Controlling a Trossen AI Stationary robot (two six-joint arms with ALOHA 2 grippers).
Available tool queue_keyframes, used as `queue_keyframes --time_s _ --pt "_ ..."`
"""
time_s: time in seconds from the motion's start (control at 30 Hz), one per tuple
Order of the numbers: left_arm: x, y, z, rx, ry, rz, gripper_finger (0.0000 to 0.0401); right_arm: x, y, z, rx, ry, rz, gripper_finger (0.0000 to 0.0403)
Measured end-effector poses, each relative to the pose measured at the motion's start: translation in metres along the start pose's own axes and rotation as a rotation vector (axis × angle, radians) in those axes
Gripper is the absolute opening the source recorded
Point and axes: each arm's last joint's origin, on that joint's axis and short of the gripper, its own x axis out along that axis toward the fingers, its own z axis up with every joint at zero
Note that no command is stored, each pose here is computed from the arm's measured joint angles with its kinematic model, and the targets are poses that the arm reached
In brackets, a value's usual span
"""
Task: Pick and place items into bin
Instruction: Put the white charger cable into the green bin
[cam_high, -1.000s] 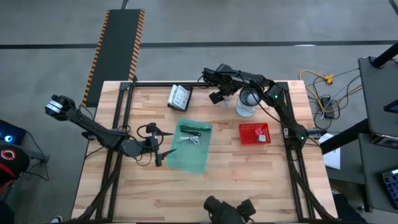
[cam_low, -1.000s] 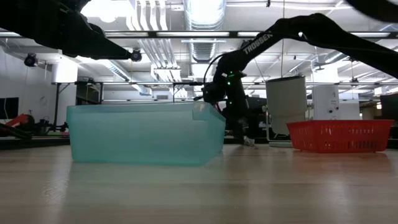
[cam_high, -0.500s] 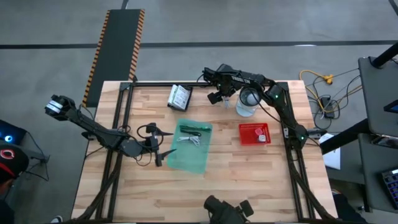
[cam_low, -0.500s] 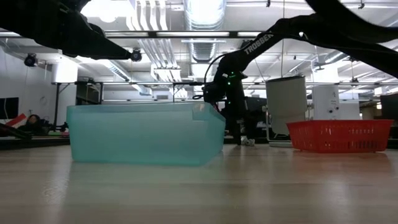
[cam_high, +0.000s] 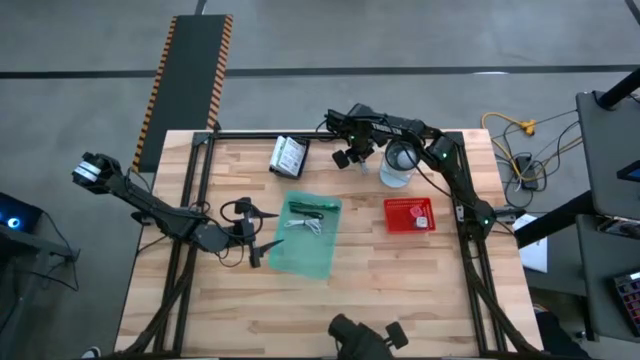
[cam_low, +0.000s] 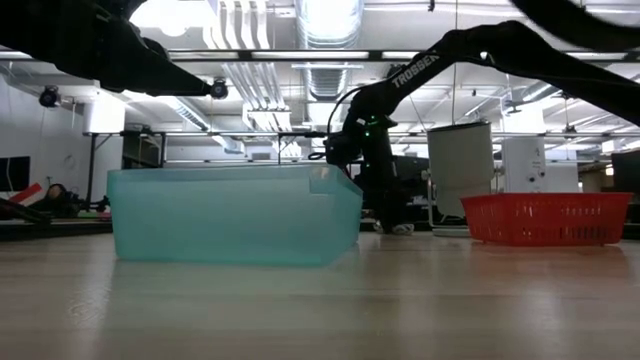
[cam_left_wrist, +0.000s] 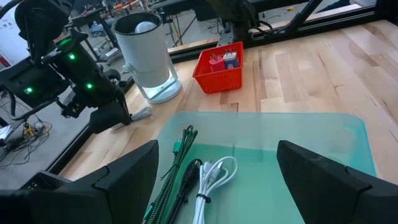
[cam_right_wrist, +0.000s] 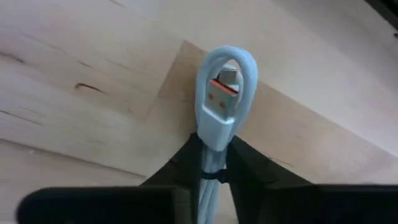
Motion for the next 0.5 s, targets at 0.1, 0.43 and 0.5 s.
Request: queue_keyframes --time_s 0.1,0.43,0.5 --pt "0.0 0.0 0.0 0.0 0.0 0.0 0.0308 -0.002 -0.001 -0.001 -0.007 0.008 -0.006 0.0029" --pt "0.0 0.0 0.0 0.001 0.0 0.0 0.0308 -0.019 0.007 -0.002 -0.04 -0.019 0.024 0.0018" --pt "0.0 0.0 0.0 0.001 0.0 0.0 0.0308 -0.024 0.012 -0.003 -0.055 -0.024 0.046 0.0018"
